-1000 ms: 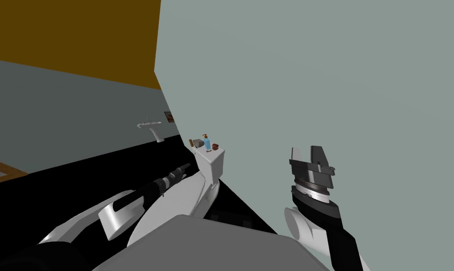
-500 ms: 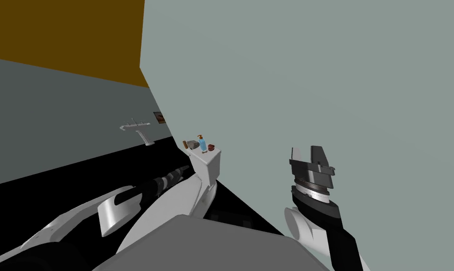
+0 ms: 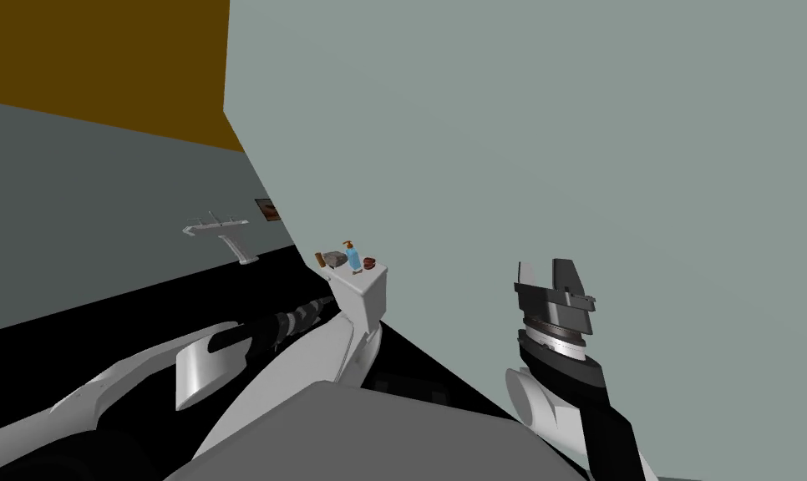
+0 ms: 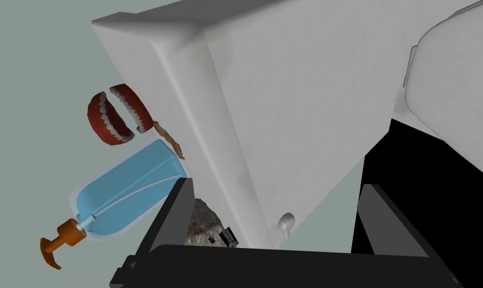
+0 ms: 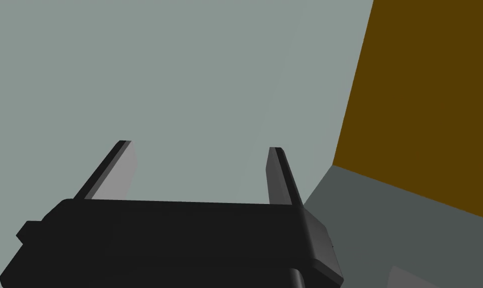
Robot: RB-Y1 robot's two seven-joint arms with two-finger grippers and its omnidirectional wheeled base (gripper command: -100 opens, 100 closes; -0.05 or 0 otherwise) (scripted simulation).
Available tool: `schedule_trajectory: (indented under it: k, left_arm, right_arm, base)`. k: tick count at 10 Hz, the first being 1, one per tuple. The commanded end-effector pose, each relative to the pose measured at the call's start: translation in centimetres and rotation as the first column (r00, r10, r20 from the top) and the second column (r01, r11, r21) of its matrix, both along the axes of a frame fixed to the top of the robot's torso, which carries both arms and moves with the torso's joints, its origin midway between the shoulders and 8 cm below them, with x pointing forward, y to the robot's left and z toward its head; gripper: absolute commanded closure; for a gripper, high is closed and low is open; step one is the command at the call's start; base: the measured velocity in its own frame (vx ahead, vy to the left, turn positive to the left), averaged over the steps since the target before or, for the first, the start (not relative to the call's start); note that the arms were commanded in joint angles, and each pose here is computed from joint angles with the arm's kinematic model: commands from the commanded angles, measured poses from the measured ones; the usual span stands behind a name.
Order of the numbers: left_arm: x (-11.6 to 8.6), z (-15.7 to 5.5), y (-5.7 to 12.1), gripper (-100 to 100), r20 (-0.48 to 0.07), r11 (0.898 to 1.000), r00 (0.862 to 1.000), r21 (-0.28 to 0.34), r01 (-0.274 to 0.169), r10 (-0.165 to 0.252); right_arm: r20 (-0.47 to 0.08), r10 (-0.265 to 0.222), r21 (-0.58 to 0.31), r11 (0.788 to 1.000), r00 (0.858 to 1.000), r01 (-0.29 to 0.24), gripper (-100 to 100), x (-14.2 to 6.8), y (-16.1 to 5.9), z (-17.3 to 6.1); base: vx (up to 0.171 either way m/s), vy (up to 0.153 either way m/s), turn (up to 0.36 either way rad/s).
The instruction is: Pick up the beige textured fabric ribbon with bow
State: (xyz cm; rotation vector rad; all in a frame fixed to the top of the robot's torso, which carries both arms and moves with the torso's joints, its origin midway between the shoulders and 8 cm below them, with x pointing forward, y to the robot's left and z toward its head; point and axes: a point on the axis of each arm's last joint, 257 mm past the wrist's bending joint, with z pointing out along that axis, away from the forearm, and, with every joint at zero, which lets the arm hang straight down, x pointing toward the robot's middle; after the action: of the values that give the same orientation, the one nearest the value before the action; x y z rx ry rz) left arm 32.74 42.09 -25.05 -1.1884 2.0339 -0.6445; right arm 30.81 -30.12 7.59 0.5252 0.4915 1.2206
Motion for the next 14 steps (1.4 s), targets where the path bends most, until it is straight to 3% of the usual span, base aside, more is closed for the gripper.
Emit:
schedule_trajectory:
  k: [1, 2, 3, 4, 5, 7, 8, 9, 10, 12, 13, 14]
  left_arm:
    - [-0.1, -0.2, 0.5, -100, -0.033, 1.000, 0.999, 0.027, 0.012, -0.011]
    - [0.0, -0.1, 0.5, -100, -0.035, 0.999, 0.999, 0.033, 0.018, -0.017]
    - [-0.7, -0.8, 1.5, -100, -0.085, 0.999, 0.996, 0.047, 0.002, 0.002]
    - [-0.5, -0.6, 1.5, -100, -0.092, 0.997, 0.996, 0.067, 0.023, -0.017]
    - [-1.1, -1.2, 2.5, -100, -0.138, 0.997, 0.990, 0.078, 0.003, 0.007]
    - [-0.8, -0.9, 2.6, -100, -0.150, 0.993, 0.988, 0.111, 0.039, -0.022]
    - [-1.3, -1.4, 3.6, -100, -0.194, 0.992, 0.981, 0.127, 0.025, 0.000]
    - [-1.1, -1.1, 3.6, -100, -0.202, 0.988, 0.979, 0.147, 0.048, -0.017]
    - [-1.6, -1.6, 4.6, -100, -0.241, 0.986, 0.970, 0.161, 0.032, 0.008]
    - [-1.3, -1.2, 4.6, -100, -0.252, 0.980, 0.968, 0.188, 0.063, -0.014]
    - [-1.7, -1.5, 5.7, -100, -0.288, 0.977, 0.958, 0.206, 0.053, 0.009]
    - [-1.4, -1.2, 5.6, -100, -0.296, 0.971, 0.955, 0.225, 0.077, -0.007]
  right_arm:
    - [0.000, 0.000, 0.000, 1.000, 1.000, 0.000, 0, 0.0, 0.0, 0.0]
    - [0.000, 0.000, 0.000, 1.000, 1.000, 0.000, 0, 0.0, 0.0, 0.0]
    - [0.000, 0.000, 0.000, 1.000, 1.000, 0.000, 0, 0.0, 0.0, 0.0]
    - [0.000, 0.000, 0.000, 1.000, 1.000, 0.000, 0, 0.0, 0.0, 0.0]
    - [0.000, 0.000, 0.000, 1.000, 1.000, 0.000, 0, 0.0, 0.0, 0.0]
    - [0.000, 0.000, 0.000, 1.000, 1.000, 0.000, 0, 0.0, 0.0, 0.0]
    - [0.000, 0.000, 0.000, 1.000, 1.000, 0.000, 0, 0.0, 0.0, 0.0]
    - [0.000, 0.000, 0.000, 1.000, 1.000, 0.000, 0, 0.0, 0.0, 0.0]
    - [0.000, 0.000, 0.000, 1.000, 1.000, 0.000, 0, 0.0, 0.0, 0.0]
    - [0.000, 0.000, 0.000, 1.000, 1.000, 0.000, 0, 0.0, 0.0, 0.0]
    - [0.000, 0.000, 0.000, 1.000, 1.000, 0.000, 0, 0.0, 0.0, 0.0]
    - [0.000, 0.000, 0.000, 1.000, 1.000, 0.000, 0, 0.0, 0.0, 0.0]
  base:
    - [0.004, 0.003, -0.152]
    - [0.000, 0.000, 0.000]
    - [0.007, -0.002, -0.232]
    - [0.006, 0.004, -0.159]
    - [0.012, 0.003, -0.240]
    - [0.008, 0.006, -0.054]
    - [0.011, -0.003, -0.234]
    - [0.011, 0.007, -0.129]
    - [0.019, 0.007, -0.248]
    - [0.011, 0.009, -0.035]
    - [0.016, 0.002, -0.210]
    - [0.014, 0.012, -0.139]
